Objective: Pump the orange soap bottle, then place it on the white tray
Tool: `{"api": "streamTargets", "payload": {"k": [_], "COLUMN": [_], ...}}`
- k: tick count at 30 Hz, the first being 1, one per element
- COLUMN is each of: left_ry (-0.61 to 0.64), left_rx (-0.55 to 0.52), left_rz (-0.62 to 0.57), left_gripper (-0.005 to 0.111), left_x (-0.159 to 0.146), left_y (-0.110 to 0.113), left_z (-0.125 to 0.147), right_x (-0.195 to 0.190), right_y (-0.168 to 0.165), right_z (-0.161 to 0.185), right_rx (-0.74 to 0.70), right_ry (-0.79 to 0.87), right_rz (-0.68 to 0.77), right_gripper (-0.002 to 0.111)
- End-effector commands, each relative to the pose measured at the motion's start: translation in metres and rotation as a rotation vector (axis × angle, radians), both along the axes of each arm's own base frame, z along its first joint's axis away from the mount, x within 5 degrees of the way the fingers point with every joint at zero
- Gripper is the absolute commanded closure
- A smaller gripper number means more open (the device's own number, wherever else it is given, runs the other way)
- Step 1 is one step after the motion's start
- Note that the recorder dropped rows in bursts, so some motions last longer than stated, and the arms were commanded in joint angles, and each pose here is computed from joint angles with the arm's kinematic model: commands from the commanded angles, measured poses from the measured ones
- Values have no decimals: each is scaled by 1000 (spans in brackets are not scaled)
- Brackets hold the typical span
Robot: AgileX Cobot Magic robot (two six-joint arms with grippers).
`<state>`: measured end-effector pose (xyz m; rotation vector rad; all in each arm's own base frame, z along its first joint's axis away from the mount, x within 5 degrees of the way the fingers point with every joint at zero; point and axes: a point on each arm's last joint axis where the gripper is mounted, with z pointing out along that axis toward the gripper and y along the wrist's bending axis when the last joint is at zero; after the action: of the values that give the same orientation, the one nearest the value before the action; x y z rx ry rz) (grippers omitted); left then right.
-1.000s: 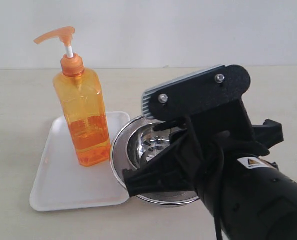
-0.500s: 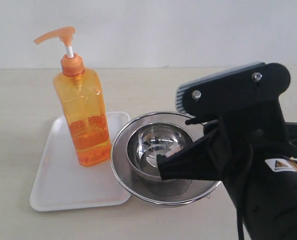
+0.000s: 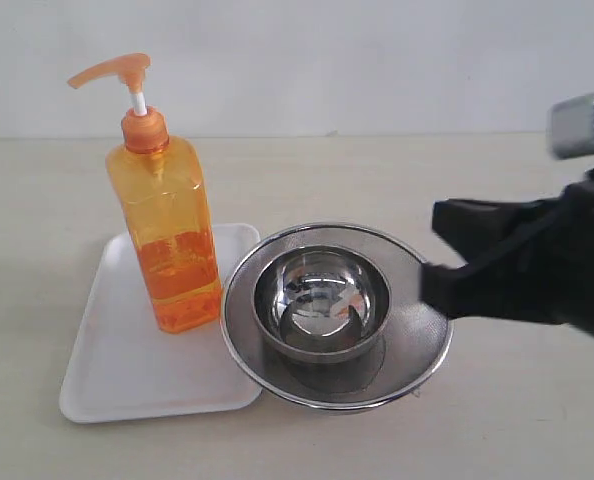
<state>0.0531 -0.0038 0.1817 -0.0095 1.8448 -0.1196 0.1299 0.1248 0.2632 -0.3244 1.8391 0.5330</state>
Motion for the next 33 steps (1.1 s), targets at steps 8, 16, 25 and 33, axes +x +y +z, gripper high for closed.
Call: {"api": "streamTargets", "payload": {"k": [8,16,25,33], "left_ry": [-1,-1,-1,-1], "left_rx": [0,0,0,0], "left_rz": [4,4,4,4], "left_gripper": [102,102,102,102], "left_x": [0,0,0,0], "left_y": [0,0,0,0], "left_z": [-1,-1,-1,-1], "right_x": [-43,-66,-68,-66], "right_y": [-95,-107,-108,-114], "right_z": [-14,-35,-36,-61], "right_rx": [121,129,64,-59], "right_ry": [-99,-210,-251,-230], "right_rz": [-234,-321,-317,-375], "right_gripper": [107,107,107,107]}}
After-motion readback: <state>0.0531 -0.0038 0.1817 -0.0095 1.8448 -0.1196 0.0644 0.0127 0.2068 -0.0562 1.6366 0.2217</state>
